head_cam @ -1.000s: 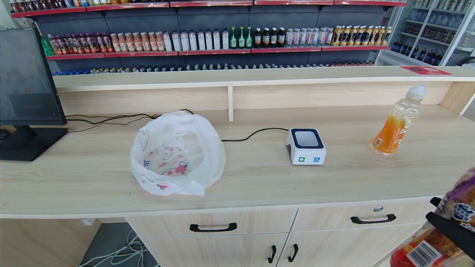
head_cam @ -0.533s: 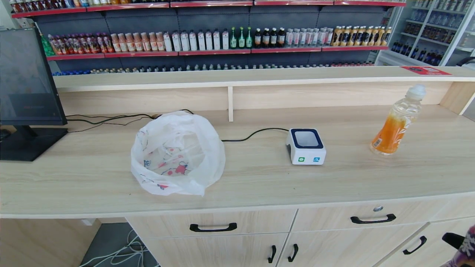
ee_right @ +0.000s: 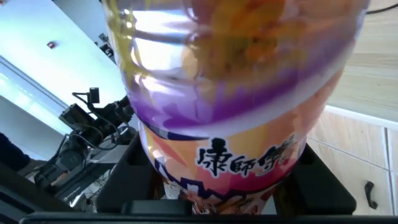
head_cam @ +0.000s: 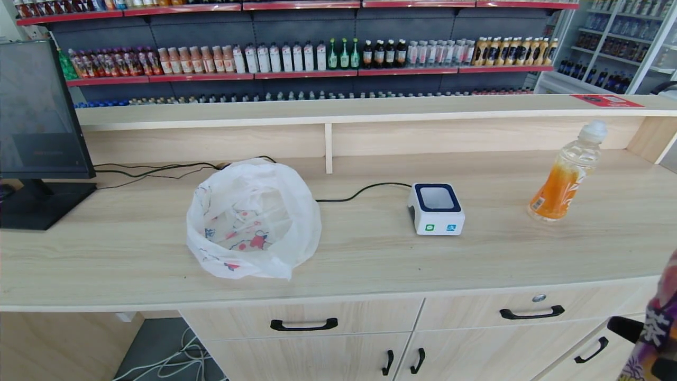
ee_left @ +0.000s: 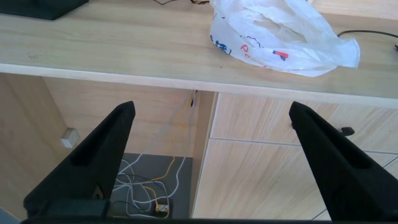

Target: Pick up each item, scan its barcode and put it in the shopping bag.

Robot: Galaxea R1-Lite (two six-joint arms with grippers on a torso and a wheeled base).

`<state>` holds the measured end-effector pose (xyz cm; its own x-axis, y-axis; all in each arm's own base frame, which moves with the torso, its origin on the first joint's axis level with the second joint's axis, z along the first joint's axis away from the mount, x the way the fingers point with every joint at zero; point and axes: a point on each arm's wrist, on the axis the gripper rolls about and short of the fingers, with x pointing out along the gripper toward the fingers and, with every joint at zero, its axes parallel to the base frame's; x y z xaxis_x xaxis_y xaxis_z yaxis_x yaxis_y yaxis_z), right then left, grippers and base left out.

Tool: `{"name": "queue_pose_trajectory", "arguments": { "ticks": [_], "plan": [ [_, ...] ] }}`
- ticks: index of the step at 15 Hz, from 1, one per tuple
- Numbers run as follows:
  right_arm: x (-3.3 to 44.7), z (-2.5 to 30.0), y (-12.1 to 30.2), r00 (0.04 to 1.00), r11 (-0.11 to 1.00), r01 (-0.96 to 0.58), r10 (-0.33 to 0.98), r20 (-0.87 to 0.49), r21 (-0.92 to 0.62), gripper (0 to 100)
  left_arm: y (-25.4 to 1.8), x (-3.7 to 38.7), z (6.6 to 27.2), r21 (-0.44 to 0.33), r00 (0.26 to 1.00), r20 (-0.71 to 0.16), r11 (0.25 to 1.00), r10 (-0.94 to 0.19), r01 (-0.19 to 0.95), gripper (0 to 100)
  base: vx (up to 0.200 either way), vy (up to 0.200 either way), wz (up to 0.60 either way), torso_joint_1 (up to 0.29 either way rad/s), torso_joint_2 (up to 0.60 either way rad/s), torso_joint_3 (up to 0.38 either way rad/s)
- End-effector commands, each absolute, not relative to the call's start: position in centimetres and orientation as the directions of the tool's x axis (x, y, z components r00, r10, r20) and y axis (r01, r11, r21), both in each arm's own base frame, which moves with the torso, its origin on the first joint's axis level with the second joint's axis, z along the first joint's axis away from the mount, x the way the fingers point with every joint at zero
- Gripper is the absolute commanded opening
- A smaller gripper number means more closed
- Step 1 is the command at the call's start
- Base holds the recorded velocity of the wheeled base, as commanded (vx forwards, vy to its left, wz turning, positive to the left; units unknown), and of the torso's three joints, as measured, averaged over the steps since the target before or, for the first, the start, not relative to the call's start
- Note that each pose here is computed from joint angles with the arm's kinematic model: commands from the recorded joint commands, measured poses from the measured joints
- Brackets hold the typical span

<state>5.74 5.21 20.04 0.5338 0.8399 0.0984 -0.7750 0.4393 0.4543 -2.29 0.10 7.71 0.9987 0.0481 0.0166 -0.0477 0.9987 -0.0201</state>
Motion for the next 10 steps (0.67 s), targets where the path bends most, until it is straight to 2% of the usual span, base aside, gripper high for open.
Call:
{"name": "queue_pose_trajectory", "arguments": {
  "ticks": [1,10],
  "plan": [
    [7.3,21.1,6.6,0.519,0.417,-0.760,0.851,0.080,0.499,0,0.1,-2.3,7.7,-0.021,0.999,0.015,0.999,0.049,-0.049,100,0.000,0.000,0.00,0.000,0.00,0.000],
    [14.3,21.3,11.9,0.507,0.382,-0.802,0.842,0.186,0.459,0,0.1,-2.3,7.7,-0.021,0.999,0.017,0.999,0.049,-0.049,100,0.000,0.000,0.00,0.000,0.00,0.000]
  ]
}}
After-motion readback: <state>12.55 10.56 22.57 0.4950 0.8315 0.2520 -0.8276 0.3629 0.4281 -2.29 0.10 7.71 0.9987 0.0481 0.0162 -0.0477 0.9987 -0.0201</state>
